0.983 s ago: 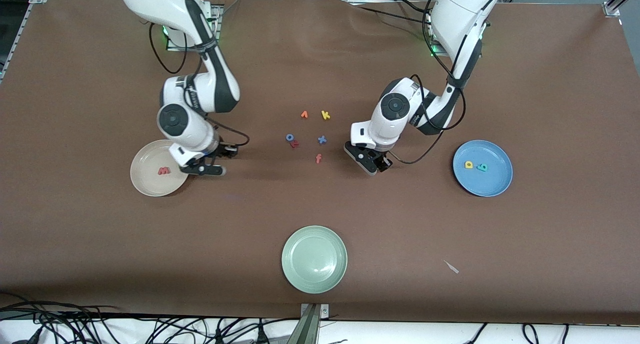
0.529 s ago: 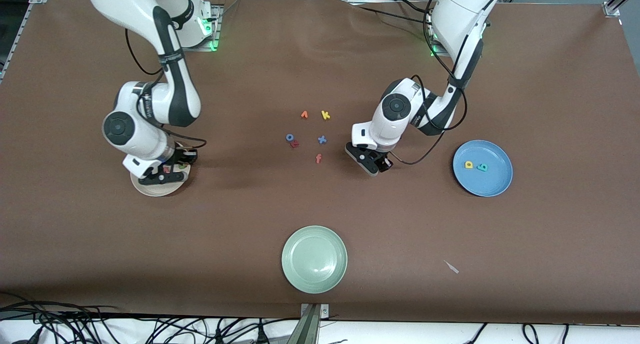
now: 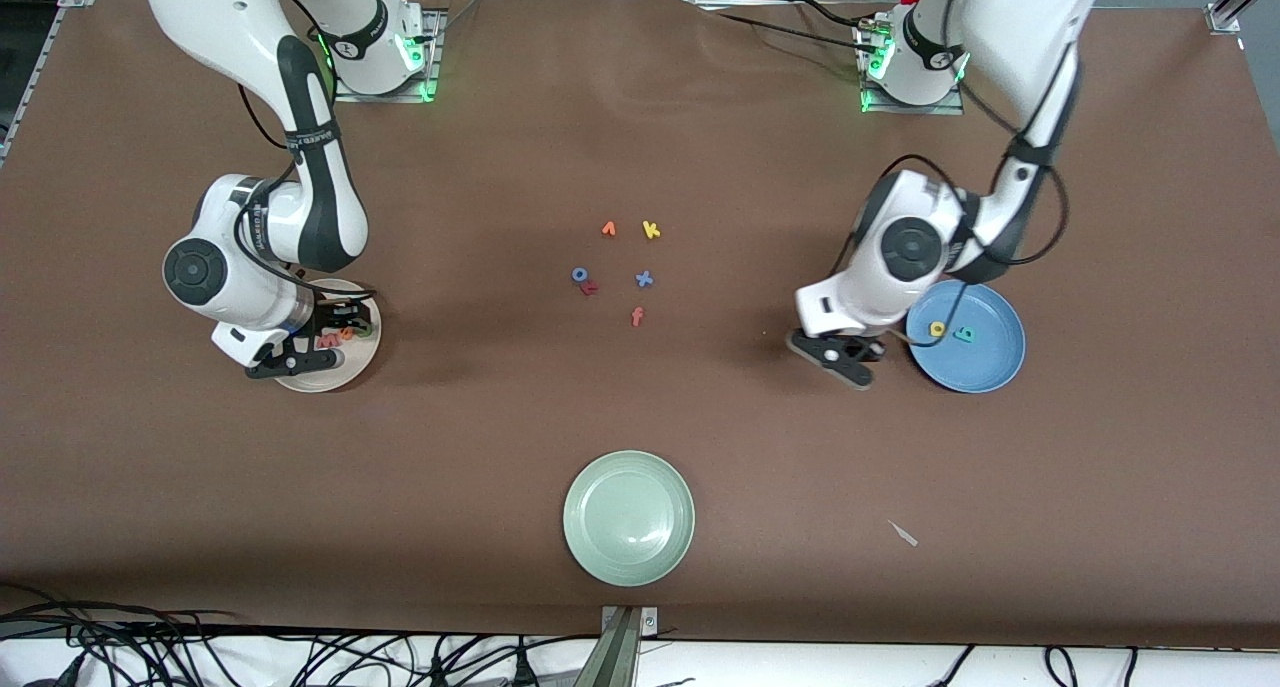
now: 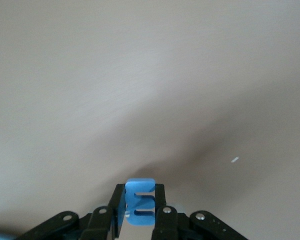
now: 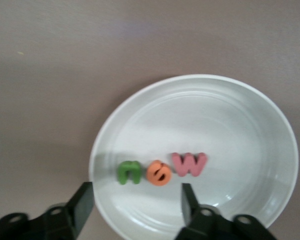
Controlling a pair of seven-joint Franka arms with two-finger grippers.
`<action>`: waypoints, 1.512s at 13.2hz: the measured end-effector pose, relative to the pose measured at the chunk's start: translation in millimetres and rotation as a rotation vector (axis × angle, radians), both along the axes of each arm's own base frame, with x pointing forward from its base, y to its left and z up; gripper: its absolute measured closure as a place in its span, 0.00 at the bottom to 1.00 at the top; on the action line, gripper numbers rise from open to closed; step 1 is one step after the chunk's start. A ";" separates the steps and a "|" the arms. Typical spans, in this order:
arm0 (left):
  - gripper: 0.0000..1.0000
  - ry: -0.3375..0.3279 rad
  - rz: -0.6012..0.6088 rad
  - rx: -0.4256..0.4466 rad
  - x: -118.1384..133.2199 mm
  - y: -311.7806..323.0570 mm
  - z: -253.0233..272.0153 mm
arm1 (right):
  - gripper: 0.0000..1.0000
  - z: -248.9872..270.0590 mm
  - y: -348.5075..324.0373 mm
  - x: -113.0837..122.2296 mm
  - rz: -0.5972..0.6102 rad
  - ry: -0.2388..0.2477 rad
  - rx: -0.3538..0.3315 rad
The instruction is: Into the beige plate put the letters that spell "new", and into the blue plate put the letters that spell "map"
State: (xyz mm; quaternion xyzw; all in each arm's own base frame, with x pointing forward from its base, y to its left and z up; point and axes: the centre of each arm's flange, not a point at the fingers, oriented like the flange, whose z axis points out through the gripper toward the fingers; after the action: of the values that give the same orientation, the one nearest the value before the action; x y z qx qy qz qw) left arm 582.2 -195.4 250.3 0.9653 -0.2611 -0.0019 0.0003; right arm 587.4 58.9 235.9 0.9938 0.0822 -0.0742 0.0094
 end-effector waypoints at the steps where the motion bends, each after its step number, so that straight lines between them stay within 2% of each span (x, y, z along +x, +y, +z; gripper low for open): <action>1: 0.73 0.007 0.024 0.005 1.9 21.2 13.5 | 0.04 10.0 9.0 4.9 -0.013 0.025 0.009; 2: 0.73 0.015 0.039 0.010 1.7 44.5 22.1 | 0.00 23.3 19.3 10.9 -0.024 0.050 0.017; 4: 0.73 0.034 0.037 0.015 2.5 115.7 25.3 | 0.00 56.0 39.8 21.6 -0.046 0.105 0.033; 7: 0.73 0.078 0.021 0.005 -7.8 228.6 8.9 | 0.00 114.9 62.9 30.2 -0.062 0.191 -0.002; 10: 0.73 0.118 0.036 -0.001 -21.9 249.4 -7.8 | 0.00 168.3 81.0 32.8 -0.047 0.220 -0.034; 14: 0.37 0.129 0.033 -0.004 -23.6 247.1 -13.9 | 0.00 205.0 100.9 29.7 0.018 0.182 -0.087; 17: 0.03 0.128 0.035 -0.003 -24.1 247.2 -13.2 | 0.00 239.5 99.3 22.0 0.083 0.139 -0.088; 18: 0.00 0.123 0.035 -0.002 -26.3 246.9 -8.7 | 0.00 255.6 89.2 20.0 0.090 0.113 -0.076; 20: 0.00 0.089 0.028 0.006 -36.0 242.9 20.2 | 0.00 286.6 63.0 11.4 0.072 0.065 -0.054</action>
State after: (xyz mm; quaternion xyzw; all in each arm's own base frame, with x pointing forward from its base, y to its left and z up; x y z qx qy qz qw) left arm 546.3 47.5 270.5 0.9678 -0.2472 -0.0455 0.0092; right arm 598.8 122.0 522.4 0.9866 0.1162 -0.1082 0.0363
